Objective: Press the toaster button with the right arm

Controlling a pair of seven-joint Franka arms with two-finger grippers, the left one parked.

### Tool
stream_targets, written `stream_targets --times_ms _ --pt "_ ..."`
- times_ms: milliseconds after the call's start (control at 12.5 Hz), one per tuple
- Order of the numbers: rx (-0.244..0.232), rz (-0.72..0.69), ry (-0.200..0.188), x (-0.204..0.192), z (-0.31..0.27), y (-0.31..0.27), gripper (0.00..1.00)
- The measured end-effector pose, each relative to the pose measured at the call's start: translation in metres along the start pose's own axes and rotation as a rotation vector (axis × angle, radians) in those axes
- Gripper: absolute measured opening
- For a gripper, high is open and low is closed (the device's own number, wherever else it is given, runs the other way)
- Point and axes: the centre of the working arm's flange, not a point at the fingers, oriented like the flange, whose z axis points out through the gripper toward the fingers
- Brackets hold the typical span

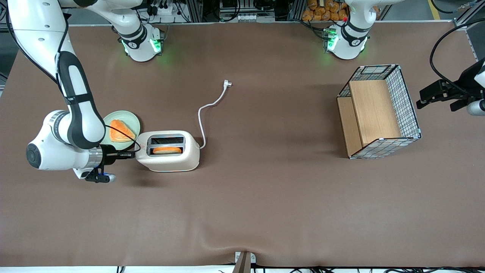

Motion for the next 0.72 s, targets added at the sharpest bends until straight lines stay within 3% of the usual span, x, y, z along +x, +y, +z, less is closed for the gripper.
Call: stream_targets --times_ms 321,562,723 --pt "0.004 -0.035 -0.048 0.001 -0.048 -0.012 0.01" --pt "-0.058 -0.068 -0.068 -0.002 -0.089 -0.018 0.01" --pt "-0.121 -0.094 -0.060 -0.007 -0.130 -0.027 0.22"
